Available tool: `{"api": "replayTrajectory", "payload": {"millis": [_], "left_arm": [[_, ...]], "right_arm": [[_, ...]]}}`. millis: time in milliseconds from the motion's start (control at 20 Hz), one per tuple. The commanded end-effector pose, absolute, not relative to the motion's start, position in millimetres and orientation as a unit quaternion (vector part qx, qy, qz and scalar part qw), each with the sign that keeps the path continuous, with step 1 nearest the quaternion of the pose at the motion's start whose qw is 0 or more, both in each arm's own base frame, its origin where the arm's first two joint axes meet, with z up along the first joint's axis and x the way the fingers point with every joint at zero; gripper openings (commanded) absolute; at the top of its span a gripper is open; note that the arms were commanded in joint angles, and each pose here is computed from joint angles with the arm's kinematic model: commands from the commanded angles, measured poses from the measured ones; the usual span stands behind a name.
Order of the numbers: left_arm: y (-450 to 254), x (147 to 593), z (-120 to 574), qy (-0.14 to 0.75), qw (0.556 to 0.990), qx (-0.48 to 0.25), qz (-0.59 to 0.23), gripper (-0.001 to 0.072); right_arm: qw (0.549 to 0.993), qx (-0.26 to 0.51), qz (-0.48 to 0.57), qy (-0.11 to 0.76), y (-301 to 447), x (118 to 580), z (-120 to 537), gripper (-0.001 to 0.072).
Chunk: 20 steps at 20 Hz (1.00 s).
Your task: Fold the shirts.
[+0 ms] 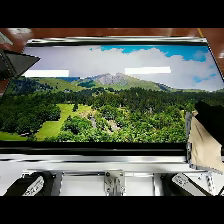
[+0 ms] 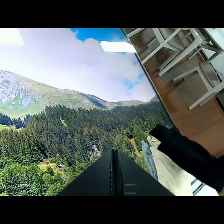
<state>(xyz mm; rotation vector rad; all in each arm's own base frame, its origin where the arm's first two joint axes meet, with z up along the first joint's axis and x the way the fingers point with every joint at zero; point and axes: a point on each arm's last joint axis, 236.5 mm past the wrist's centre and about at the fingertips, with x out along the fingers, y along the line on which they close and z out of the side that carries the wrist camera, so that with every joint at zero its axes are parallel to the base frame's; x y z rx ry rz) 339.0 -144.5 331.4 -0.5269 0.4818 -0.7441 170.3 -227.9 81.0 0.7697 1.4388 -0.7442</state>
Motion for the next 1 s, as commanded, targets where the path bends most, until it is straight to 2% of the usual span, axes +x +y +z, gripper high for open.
{"api": "replayTrajectory", "payload": {"millis": [0,400,450,500,550,700,750,800,850,900,950], "left_arm": [[-144,339,331,0.231,0.870,-0.252,-0.356,0.0040],[-144,339,331,0.231,0.870,-0.253,-0.356,0.0040],[-144,339,331,0.231,0.870,-0.253,-0.355,0.0040],[-144,339,331,0.231,0.870,-0.253,-0.355,0.0040],[-144,339,331,0.231,0.870,-0.253,-0.356,0.0040],[-143,341,328,0.234,0.871,-0.251,-0.353,0.0039],[-141,344,324,0.238,0.874,-0.245,-0.346,0.0039],[-136,348,315,0.247,0.879,-0.234,-0.333,0.0039],[-130,355,303,0.260,0.886,-0.219,-0.317,0.0038],[-121,365,284,0.280,0.894,-0.200,-0.288,0.0037],[-114,376,264,0.305,0.898,-0.190,-0.255,0.0037]], "right_arm": [[0.528,0.356,-0.302,0.710,-185,123,42,0.0057],[0.490,0.329,-0.339,0.733,-191,94,6,0.0059],[0.488,0.330,-0.338,0.734,-190,93,3,0.0156],[0.492,0.324,-0.331,0.737,-190,93,1,0.0469],[0.496,0.313,-0.322,0.743,-191,91,2,0.0656],[0.493,0.250,-0.361,0.751,-223,75,25,0.0654],[0.521,0.230,-0.367,0.736,-239,84,39,0.0653],[0.567,0.223,-0.380,0.696,-257,106,58,0.0618],[0.628,0.218,-0.381,0.643,-272,140,82,0.0508],[0.704,0.208,-0.369,0.570,-284,187,116,0.0439],[0.769,0.193,-0.345,0.503,-284,232,152,0.0441]]}}
